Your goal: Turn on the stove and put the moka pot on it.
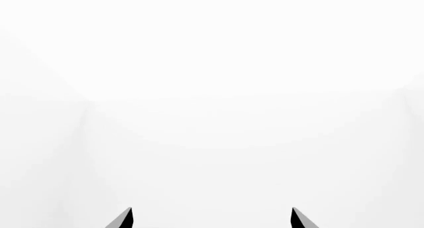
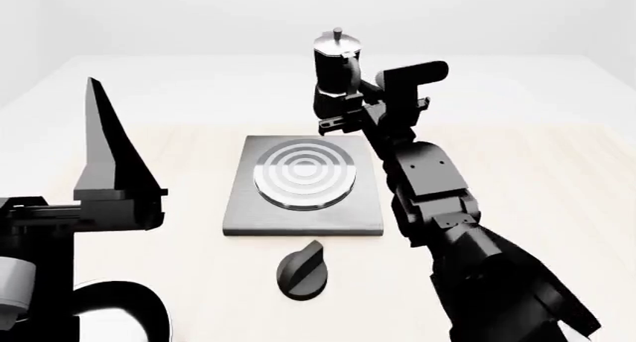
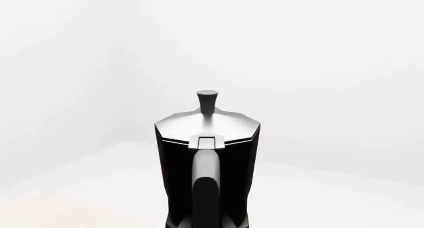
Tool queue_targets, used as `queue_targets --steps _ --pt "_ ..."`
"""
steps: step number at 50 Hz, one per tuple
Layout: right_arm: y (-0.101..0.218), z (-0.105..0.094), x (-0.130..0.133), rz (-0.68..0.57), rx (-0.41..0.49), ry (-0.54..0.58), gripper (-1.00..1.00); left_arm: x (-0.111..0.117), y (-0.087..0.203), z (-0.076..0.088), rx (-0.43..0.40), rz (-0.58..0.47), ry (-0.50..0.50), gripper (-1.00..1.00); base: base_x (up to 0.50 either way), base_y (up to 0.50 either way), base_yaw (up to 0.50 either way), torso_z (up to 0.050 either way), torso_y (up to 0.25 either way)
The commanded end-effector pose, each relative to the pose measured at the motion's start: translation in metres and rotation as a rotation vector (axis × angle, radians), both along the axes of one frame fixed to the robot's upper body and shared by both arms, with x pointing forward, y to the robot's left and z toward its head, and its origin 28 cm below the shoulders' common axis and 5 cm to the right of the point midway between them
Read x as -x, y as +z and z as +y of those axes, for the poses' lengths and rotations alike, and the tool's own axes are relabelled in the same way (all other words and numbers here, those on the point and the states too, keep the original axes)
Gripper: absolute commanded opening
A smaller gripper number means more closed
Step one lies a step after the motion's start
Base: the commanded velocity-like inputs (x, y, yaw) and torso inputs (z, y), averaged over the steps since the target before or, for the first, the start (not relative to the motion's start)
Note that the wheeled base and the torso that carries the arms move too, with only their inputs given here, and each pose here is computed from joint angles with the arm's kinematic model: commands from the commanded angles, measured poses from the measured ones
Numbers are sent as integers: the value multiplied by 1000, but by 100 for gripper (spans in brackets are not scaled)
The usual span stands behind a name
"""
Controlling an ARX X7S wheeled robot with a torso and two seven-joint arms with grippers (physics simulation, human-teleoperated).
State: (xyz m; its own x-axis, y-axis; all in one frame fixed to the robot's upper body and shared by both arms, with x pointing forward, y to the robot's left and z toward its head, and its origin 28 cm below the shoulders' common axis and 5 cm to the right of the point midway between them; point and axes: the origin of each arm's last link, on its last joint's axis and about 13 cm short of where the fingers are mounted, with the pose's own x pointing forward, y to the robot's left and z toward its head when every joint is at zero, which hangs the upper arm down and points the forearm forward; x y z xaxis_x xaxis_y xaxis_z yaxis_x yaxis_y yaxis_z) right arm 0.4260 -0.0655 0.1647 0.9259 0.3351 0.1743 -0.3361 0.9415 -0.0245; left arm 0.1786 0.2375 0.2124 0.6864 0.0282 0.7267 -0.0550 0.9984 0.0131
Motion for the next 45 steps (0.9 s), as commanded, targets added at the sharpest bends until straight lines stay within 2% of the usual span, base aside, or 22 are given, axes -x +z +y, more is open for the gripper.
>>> queue_targets --steps 1,18,38,45 --pt "7 9 -1 -16 -7 82 -100 -1 0 0 0 2 -1 100 0 0 0 0 0" --pt "3 16 2 -15 -15 110 -100 -1 1 0 -5 19 5 100 0 0 0 0 1" --pt "-1 16 3 -20 -31 82 -100 -2 -1 1 -8 39 22 100 0 0 0 0 1" --pt "0 17 3 -24 -30 85 -100 -2 -3 0 -8 39 20 100 0 0 0 7 -90"
